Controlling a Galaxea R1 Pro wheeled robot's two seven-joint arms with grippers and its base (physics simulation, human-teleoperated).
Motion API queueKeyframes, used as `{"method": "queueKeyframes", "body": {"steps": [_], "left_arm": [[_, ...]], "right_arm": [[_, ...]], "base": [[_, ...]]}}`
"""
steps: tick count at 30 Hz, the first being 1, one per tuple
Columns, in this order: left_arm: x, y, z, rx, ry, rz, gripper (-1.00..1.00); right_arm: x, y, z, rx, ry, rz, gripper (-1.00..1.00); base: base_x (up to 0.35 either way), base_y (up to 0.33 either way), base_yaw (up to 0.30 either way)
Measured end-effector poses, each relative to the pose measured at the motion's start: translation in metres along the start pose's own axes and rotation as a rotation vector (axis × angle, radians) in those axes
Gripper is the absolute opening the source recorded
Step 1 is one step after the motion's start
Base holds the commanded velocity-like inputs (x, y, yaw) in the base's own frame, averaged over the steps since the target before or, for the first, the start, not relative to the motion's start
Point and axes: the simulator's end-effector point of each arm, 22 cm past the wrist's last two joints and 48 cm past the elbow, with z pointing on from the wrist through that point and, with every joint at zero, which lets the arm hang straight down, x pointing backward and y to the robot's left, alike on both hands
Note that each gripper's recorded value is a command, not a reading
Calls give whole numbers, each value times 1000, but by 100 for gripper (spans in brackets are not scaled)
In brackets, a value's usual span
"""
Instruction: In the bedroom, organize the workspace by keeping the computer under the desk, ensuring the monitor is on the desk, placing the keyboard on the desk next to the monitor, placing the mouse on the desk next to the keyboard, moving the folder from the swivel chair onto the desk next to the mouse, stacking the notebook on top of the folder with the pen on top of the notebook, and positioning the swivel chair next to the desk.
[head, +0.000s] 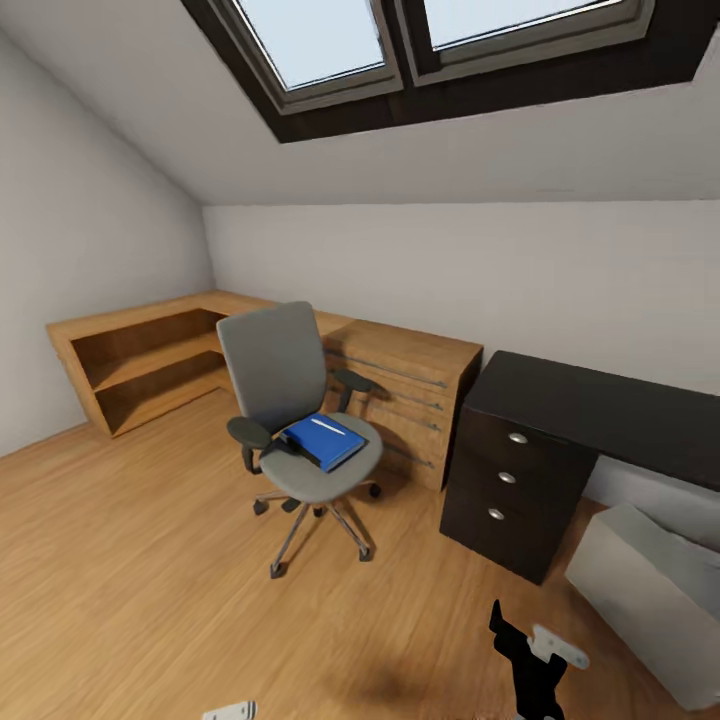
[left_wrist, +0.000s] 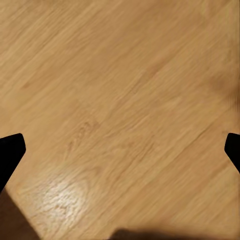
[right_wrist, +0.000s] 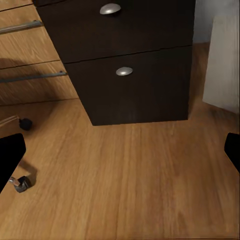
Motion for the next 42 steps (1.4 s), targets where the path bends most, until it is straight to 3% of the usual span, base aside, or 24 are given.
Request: {"method": "queueKeyframes", "body": {"steps": [9, 23, 29, 35, 37, 42], "left_arm": [[1, 0, 0, 0, 2, 0, 100], [4, -5, -13, 7, 26, 0, 100], [2, 3, -21, -17, 46, -56, 100], [11, 10, -31, -32, 80, -69, 100], [17, 13, -36, -36, 94, -67, 100], [7, 15, -43, -41, 63, -76, 100]], "right_arm": [[0, 0, 0, -1, 1, 0, 100], [-10, 5, -5, -4, 3, 0, 100], [-14, 6, -12, -4, 12, -5, 100], [-17, 17, -22, -58, 20, -62, 100], [-14, 31, -28, -94, 27, -83, 100], [-21, 42, -34, -115, 26, -87, 100]], "base": [[0, 258, -267], [0, 23, -261], [0, 0, -196], [0, 0, -203], [-44, 0, -136], [-247, 0, -108]]}}
